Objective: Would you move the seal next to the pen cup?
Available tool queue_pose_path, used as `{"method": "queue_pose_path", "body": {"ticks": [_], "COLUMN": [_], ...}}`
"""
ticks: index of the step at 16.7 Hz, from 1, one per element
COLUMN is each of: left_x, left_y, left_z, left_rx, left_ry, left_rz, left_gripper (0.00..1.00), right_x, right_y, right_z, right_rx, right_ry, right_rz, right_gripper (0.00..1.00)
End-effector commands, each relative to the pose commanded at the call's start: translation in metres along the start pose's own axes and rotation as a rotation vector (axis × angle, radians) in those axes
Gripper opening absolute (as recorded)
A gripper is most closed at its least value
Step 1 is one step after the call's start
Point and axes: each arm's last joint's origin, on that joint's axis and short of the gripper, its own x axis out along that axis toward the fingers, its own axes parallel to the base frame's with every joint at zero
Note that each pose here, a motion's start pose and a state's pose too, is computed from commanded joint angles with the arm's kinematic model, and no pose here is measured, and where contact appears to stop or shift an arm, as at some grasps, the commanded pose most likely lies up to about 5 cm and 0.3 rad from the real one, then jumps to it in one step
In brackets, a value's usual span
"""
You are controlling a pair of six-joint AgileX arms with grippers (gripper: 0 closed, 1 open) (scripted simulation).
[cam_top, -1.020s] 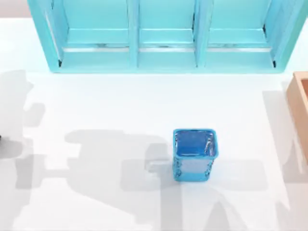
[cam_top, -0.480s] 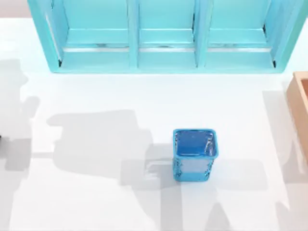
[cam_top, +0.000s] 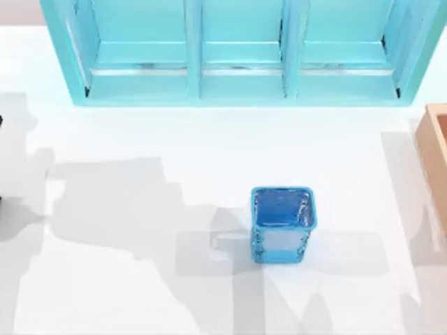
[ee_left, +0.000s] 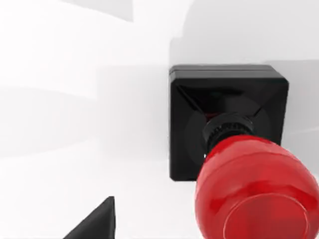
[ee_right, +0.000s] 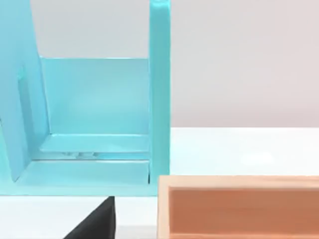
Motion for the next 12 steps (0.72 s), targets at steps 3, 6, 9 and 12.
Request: {"method": "queue_pose_path", "body": {"ticks": [3,6,9,12], "left_x": [0.037,0.055,0.055,0.055], "left_y": [0.0,0.0,0.0,0.0], "left_z": [-0.001,-0.004,-0.004,-0.004], "left_rx": [0.0,0.0,0.0,0.0], "left_ry": [-0.008,0.003,0.003,0.003], "left_rz": [0.002,-0.001,-0.001,-0.001], "left_gripper": [1.0,1.0,1.0,0.77], "right_x": [0.0,0.0,0.0,0.0], "right_y": [0.0,0.0,0.0,0.0], "right_z": [0.0,0.0,0.0,0.0], "right_rx": [0.0,0.0,0.0,0.0], "right_ry": [0.0,0.0,0.0,0.0], "right_rz": [0.0,0.0,0.0,0.0], "right_gripper": [1.0,1.0,1.0,1.0]}}
